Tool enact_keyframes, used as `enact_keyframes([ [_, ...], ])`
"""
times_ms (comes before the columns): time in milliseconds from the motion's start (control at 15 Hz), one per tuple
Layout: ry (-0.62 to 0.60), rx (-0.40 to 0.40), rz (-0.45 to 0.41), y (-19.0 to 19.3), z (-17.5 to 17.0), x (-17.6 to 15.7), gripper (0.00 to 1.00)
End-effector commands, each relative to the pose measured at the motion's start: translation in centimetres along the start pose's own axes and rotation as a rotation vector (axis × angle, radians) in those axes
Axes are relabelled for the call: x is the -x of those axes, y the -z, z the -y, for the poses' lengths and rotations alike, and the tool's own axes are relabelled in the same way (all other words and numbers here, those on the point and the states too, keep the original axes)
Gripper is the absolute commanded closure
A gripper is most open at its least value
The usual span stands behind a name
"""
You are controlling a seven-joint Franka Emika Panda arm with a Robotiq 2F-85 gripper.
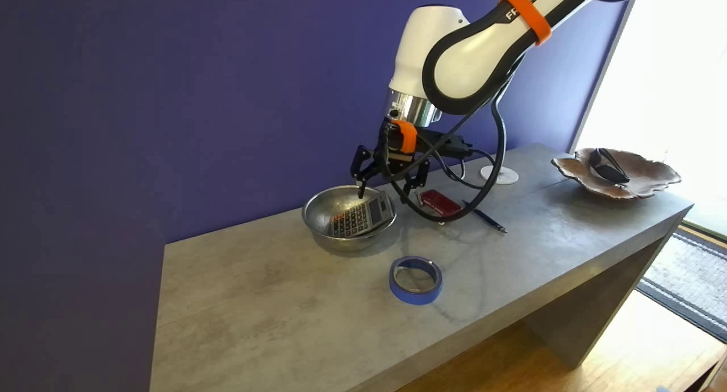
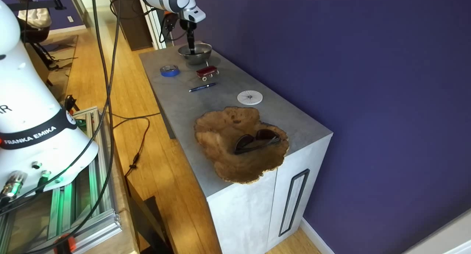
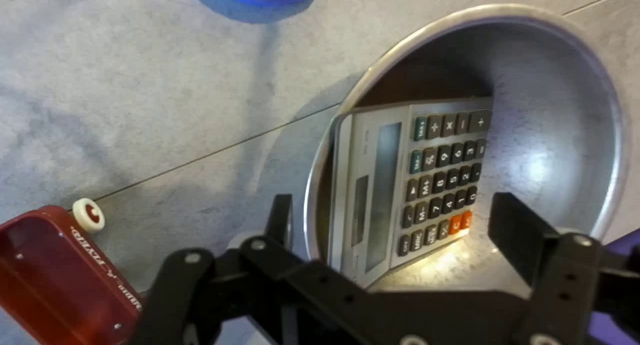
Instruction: Pick up the calculator and put it on the right side of the table
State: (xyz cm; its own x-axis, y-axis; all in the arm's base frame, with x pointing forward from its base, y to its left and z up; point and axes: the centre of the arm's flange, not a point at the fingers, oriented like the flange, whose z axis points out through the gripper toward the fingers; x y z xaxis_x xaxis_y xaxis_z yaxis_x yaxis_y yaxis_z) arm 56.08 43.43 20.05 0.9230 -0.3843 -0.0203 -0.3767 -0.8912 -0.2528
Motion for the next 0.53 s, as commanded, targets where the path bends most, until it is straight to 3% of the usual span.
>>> enact_keyframes([
  [0, 0.033, -0.014, 0.005, -1.1, 2.0, -0.3, 0.0],
  [467, 0.09, -0.012, 0.012, -2.5, 2.6, -1.2, 0.0],
])
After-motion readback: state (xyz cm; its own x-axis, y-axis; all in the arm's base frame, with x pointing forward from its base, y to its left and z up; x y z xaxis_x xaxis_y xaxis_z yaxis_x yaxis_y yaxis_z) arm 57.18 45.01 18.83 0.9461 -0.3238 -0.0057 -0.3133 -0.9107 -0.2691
